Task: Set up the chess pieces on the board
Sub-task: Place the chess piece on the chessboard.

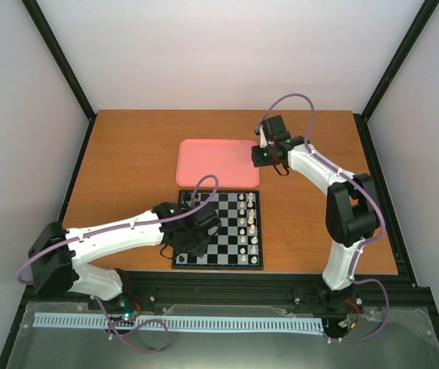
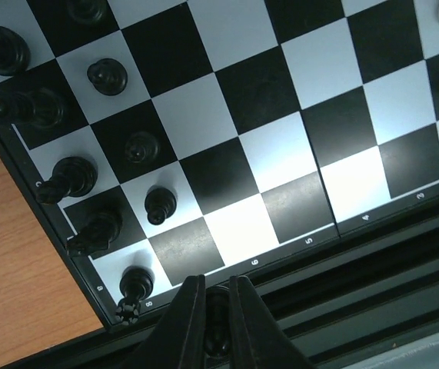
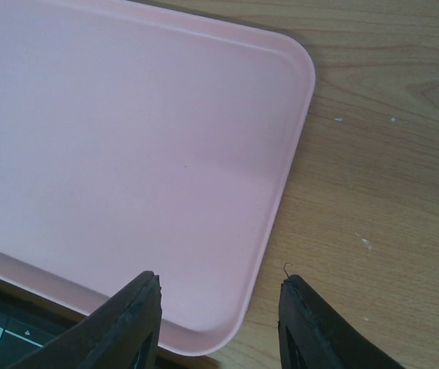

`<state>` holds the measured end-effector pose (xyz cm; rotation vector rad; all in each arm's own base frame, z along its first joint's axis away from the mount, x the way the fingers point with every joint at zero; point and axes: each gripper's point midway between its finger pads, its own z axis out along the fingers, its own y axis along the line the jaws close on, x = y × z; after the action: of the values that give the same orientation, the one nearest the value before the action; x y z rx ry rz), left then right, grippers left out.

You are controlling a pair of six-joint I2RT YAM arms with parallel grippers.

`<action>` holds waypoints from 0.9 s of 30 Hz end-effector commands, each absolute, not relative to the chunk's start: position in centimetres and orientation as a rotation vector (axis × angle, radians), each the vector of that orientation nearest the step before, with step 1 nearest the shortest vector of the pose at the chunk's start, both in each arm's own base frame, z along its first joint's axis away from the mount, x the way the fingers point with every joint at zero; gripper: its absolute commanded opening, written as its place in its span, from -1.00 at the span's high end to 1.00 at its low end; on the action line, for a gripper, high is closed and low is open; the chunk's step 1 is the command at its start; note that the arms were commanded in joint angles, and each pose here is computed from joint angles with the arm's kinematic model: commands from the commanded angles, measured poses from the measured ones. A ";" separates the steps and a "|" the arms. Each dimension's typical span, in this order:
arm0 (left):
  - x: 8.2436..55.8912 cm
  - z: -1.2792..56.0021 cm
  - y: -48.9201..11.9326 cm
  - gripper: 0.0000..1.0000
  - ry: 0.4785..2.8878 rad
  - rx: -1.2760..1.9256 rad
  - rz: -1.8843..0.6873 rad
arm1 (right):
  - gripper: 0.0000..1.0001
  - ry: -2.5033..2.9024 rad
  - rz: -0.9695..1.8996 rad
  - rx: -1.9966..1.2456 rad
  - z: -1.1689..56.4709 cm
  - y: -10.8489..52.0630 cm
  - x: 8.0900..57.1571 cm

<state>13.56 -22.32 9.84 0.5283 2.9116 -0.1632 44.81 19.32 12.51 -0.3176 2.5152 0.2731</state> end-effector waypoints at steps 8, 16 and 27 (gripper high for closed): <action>12.8 7.2 -22.2 0.98 2.910 0.451 -0.175 | 0.01 2.485 0.275 -0.307 13.7 18.8 44.7; 12.7 6.4 -22.4 0.98 2.916 0.475 -0.169 | 0.01 2.487 0.275 -0.308 13.6 18.9 44.8; 12.1 5.4 -21.7 0.98 2.957 0.471 -0.117 | 0.01 2.487 0.260 -0.314 13.5 18.7 44.8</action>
<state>12.58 -21.65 5.62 0.4828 2.9465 -0.1208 44.63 19.23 12.47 -0.3187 2.5148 0.2717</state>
